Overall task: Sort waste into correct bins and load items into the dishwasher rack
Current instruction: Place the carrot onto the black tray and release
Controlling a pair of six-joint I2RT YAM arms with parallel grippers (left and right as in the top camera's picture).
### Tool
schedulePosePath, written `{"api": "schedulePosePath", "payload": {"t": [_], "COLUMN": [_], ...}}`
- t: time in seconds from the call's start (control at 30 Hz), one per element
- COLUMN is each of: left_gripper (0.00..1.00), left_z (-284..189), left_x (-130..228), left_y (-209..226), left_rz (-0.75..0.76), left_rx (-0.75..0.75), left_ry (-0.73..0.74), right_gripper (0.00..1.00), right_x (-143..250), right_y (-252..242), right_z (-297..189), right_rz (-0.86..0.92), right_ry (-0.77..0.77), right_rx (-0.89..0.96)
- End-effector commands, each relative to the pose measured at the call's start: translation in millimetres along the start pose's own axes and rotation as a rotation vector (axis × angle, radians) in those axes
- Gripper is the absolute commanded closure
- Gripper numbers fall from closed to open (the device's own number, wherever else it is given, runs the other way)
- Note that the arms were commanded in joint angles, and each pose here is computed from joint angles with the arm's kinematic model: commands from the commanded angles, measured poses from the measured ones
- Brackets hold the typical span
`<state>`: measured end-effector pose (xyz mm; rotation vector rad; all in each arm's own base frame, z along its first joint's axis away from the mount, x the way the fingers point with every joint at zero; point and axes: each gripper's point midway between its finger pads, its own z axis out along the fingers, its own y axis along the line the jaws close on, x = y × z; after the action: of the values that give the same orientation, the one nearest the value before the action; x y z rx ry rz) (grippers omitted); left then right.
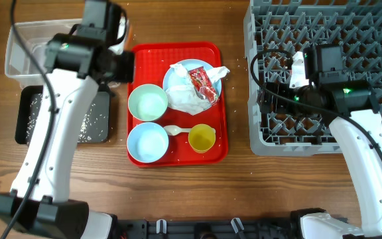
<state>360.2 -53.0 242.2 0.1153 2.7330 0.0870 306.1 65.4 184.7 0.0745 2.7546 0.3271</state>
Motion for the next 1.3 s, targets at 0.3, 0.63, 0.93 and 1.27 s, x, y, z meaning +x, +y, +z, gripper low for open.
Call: {"api": "schedulePosePath", "payload": {"t": [0.3,0.63,0.93,1.27], "left_gripper": [0.83,0.79,0.94,0.92], "left_z": [58.4,140.9,182.1,177.9], "left_x": [69.3,117.0,115.1,80.4], "left_y": [85.0,140.5,148.6,168.6], "left_rz": [-0.365,-0.87,-1.192,-1.372], "left_rx": [-0.12,-0.185,-0.154,-0.132], "left_ry": [0.201,0.135,-0.065,-0.259], "right_gripper": [0.0,0.0,0.01,0.0], "right_x": [-2.7,-2.6,-1.3,0.2], "right_y": [-0.3,-0.2,-0.5,-0.8], "right_z": [-3.9,-3.9,-3.9,-3.9], "right_rz": [-0.001,0.002,0.005,0.03], "right_ry": [-0.007,-0.007,-0.001,0.004], "right_rx": [0.015,0.015,0.016,0.018]}}
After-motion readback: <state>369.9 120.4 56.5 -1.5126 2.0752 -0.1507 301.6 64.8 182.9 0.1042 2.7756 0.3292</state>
